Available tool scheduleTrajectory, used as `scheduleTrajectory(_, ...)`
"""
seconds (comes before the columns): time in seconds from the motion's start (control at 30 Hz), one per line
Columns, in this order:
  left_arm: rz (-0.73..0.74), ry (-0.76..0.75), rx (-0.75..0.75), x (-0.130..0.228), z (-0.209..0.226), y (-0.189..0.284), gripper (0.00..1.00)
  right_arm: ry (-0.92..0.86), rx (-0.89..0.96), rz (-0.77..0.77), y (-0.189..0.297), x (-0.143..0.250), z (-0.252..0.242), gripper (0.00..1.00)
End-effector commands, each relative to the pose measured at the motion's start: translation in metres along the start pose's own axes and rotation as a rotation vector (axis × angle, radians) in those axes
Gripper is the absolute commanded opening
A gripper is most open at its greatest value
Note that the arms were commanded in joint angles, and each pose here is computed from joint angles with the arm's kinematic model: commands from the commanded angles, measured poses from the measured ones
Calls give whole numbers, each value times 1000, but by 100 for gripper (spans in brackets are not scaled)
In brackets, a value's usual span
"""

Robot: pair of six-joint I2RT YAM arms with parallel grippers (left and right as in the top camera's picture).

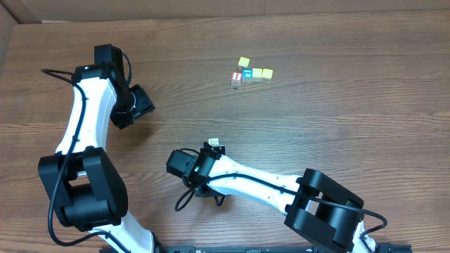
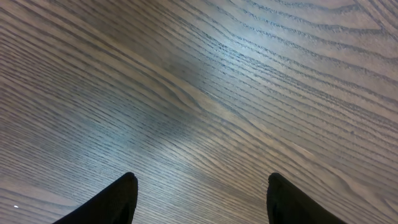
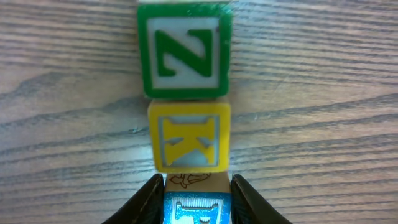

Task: Flip 5 blocks

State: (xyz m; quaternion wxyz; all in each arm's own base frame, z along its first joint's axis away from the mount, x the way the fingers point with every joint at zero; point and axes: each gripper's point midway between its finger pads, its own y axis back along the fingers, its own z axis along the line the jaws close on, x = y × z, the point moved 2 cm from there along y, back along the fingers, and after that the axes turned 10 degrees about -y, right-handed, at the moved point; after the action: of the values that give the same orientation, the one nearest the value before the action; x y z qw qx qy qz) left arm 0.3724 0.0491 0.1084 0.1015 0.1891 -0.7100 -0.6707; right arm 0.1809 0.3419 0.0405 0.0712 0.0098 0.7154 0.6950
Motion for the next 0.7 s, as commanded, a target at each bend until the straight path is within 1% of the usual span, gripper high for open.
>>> scheduleTrajectory(0.0,-4,-4,-5,-3,-1,-1,59,-16,-4,15,1,-4,-4,42)
scheduleTrajectory(0.03,-4,-4,-5,-3,-1,-1,59,-16,-4,18,1,-3,-3,49)
scheduleTrajectory(0.07,-4,-4,-5,-3,-1,-1,59,-16,-3,20,1,-3,-4,50)
scheduleTrajectory(0.17,-4,-4,-5,-3,-1,-1,59,-15,1,26,1,-2,-5,51)
scheduleTrajectory(0.37,-4,-4,-5,-3,-1,-1,59,-10,-9,62,1,6,-3,49)
scheduleTrajectory(0.57,-4,-5,-5,-3,-2,-1,59,-10,0,70,1,7,-5,41)
scheduleTrajectory(0.67,-5,-5,-5,-3,-2,-1,59,-11,0,70,1,7,-5,40)
